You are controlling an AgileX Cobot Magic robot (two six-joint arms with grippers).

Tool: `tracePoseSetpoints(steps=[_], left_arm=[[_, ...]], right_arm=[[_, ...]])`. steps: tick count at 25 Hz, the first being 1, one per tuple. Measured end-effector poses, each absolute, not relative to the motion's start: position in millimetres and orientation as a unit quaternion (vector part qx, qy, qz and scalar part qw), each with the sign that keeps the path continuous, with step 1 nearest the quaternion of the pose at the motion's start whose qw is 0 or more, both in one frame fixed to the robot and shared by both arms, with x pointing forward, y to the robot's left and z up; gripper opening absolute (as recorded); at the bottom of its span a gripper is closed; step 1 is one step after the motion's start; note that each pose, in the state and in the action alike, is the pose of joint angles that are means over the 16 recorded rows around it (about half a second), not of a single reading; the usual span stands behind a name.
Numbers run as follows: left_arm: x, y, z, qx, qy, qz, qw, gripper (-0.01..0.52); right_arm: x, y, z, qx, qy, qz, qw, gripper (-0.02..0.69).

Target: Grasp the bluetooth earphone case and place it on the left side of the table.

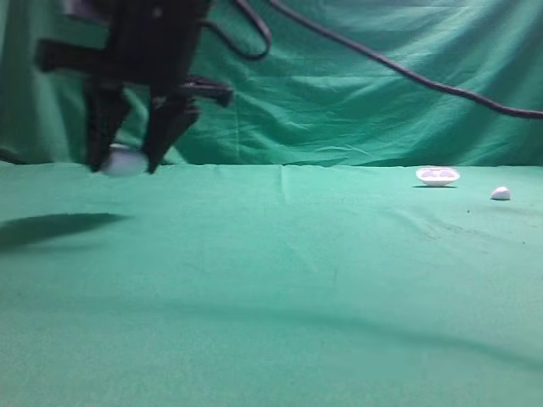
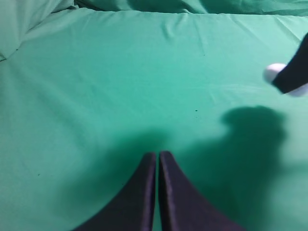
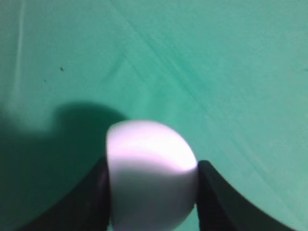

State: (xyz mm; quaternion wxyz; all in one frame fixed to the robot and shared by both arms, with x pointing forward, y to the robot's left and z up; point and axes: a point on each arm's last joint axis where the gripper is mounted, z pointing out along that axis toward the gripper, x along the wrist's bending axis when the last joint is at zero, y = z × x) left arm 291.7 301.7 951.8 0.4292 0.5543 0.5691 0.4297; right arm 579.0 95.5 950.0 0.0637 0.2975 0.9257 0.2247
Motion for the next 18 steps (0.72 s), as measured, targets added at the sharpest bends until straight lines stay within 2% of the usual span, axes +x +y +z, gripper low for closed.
tracePoseSetpoints(steps=[4,8,12,18], left_arm=[[292,302,952,0.554,0.569,0.430,0.429,0.000],[292,302,952,0.554,0.569,0.430,0.429,0.000],[292,302,952,0.554,0.569,0.430,0.429,0.000],[292,302,952,0.554,0.569,0.430,0.429,0.000]], right_arm=[[576,98,960,0.302,0.924,0.226,0.060,0.455],[574,92,993,0.313,0.919,0.235,0.058,0.400],[571,76,1042,0.332,0.908,0.249,0.061,0.296],[560,31,1123,0.365,0.885,0.277,0.079,0.073]])
